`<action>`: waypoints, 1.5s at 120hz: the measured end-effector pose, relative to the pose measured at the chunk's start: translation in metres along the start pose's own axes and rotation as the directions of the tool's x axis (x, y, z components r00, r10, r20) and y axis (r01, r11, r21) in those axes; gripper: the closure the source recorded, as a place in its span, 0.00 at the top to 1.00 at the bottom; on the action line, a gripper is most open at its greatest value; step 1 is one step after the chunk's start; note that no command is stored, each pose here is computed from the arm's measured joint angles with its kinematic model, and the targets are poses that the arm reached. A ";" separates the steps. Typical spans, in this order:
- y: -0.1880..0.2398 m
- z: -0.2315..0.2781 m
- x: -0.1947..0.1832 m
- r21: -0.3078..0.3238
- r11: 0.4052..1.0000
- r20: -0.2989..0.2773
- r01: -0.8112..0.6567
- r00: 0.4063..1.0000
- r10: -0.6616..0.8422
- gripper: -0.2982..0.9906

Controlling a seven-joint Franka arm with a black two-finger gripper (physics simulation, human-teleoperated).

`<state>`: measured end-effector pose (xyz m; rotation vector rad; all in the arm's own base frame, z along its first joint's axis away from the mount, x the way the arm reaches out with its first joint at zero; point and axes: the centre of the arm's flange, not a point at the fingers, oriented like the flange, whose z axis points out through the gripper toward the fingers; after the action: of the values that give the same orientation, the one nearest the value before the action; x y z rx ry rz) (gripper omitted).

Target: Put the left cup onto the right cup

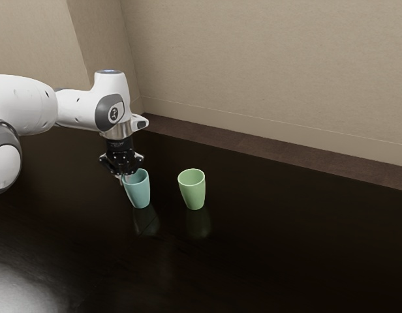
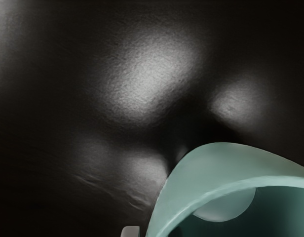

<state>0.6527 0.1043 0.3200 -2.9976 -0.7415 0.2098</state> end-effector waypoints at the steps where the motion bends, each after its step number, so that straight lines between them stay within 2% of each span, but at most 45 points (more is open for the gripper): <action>1: 0.000 0.000 0.000 0.000 1.000 0.000 0.000 1.000 0.000 0.20; 72: -0.001 -0.012 -0.002 0.003 1.000 -0.012 0.005 1.000 -0.005 0.16; 125: 0.007 -0.058 -0.017 -0.015 1.000 -0.061 -0.017 0.998 0.016 0.16; 180: 0.020 -0.106 -0.043 -0.023 0.998 -0.079 -0.057 0.995 0.055 0.16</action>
<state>0.6392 0.0650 0.4281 -3.0330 -0.6577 0.0850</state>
